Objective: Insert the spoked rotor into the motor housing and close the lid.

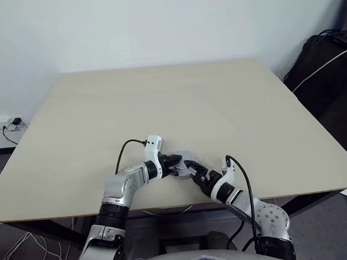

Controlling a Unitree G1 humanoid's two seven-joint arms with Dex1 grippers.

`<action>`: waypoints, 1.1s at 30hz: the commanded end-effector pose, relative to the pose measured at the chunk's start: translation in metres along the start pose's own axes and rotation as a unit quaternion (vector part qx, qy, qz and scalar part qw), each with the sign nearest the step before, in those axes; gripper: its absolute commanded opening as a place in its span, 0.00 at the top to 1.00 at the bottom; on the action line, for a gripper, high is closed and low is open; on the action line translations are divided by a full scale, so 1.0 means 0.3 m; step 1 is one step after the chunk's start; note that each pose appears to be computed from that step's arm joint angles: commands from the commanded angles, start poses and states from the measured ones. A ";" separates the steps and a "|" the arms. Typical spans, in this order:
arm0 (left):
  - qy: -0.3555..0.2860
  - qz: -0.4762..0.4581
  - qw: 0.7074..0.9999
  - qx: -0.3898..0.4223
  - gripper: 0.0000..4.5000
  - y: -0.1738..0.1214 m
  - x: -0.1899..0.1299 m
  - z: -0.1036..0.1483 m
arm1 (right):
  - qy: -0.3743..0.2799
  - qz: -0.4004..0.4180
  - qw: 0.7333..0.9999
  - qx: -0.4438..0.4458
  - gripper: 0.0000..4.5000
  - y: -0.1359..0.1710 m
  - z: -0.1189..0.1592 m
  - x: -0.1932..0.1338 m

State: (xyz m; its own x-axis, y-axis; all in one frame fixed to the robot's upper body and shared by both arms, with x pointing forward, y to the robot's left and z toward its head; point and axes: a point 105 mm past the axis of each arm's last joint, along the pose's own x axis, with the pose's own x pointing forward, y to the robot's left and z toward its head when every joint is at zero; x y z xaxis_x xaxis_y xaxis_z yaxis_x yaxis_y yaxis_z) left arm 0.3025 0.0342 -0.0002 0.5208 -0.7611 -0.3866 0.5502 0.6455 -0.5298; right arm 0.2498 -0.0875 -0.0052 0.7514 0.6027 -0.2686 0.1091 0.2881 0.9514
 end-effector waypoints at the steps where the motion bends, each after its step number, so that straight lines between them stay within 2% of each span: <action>1: 0.048 0.029 0.998 -0.025 1.00 0.040 -0.009 -0.090 | -0.018 0.055 0.998 -0.023 0.09 0.095 0.025 0.008; 4: 0.048 0.029 0.998 -0.024 1.00 0.041 -0.009 -0.089 | -0.024 0.046 0.998 -0.030 0.09 0.089 0.031 0.010; 6: 0.048 0.029 0.998 -0.024 1.00 0.040 -0.010 -0.090 | -0.024 0.045 0.998 -0.026 0.20 0.088 0.030 0.012; 7: 0.048 0.028 0.998 -0.025 1.00 0.040 -0.010 -0.090 | -0.022 0.045 0.998 -0.024 0.21 0.087 0.028 0.013; 15: 0.048 0.027 0.998 -0.026 1.00 0.040 -0.017 -0.091 | -0.027 0.096 0.995 -0.029 0.21 0.150 0.033 0.011; 18: 0.048 0.027 0.998 -0.025 1.00 0.041 -0.018 -0.090 | -0.024 0.110 0.993 -0.024 0.35 0.166 0.029 0.012; 23: 0.048 0.027 0.998 -0.025 1.00 0.040 -0.021 -0.089 | -0.016 0.109 0.994 -0.021 0.69 0.160 0.020 0.017; 25: 0.048 0.027 0.998 -0.025 1.00 0.040 -0.021 -0.089 | -0.016 0.103 0.994 -0.020 0.72 0.154 0.020 0.019; 33: 0.047 0.027 0.998 -0.026 1.00 0.039 -0.023 -0.091 | -0.022 0.072 0.997 -0.025 0.72 0.118 0.026 0.025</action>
State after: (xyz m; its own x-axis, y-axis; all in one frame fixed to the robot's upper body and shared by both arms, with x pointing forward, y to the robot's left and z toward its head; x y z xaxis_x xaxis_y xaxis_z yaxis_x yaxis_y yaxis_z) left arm 0.3056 0.0476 0.0017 0.5558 -0.7342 -0.3899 0.5323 0.6746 -0.5115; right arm 0.2509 -0.0919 -0.0025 0.7729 0.5808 -0.2555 0.0902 0.2980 0.9503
